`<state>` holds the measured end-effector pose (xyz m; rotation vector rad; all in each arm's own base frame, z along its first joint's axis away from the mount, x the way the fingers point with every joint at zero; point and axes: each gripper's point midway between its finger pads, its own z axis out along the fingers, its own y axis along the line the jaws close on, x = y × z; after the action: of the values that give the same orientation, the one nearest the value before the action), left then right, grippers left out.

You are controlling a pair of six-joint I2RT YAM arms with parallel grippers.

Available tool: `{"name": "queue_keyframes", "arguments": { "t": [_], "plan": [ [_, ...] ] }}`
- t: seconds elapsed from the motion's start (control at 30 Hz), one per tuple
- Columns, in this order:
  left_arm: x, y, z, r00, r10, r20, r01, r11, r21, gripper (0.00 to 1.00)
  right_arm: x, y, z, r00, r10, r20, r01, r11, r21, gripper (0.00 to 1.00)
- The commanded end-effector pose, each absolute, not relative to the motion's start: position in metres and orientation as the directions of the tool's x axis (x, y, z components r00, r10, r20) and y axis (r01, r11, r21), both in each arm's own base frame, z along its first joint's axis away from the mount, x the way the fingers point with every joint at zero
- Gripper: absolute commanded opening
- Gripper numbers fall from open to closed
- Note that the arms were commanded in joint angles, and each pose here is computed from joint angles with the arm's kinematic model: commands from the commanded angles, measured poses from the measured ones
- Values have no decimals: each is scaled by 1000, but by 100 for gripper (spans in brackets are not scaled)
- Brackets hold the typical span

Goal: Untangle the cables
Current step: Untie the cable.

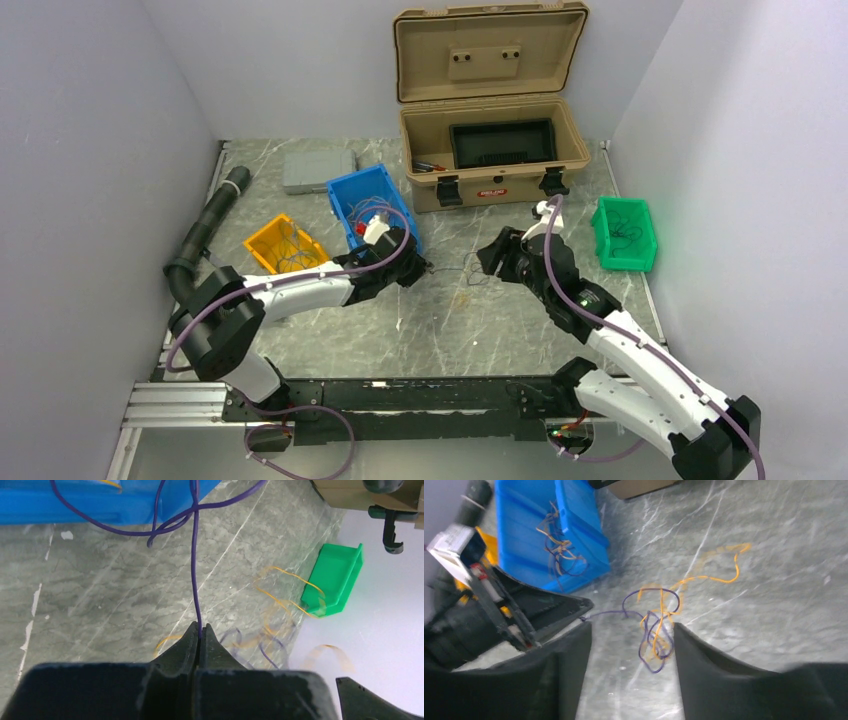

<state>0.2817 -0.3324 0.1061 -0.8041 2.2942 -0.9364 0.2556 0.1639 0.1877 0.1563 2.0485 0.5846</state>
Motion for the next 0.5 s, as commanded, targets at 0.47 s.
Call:
{"name": "queue_keyframes", "arguments": {
  "t": [0.47],
  "plan": [
    [270,-305,143,-739,-470,-482,-28,737,-675,0,273,138,131,-644,427,-635,120,876,467,93]
  ]
}}
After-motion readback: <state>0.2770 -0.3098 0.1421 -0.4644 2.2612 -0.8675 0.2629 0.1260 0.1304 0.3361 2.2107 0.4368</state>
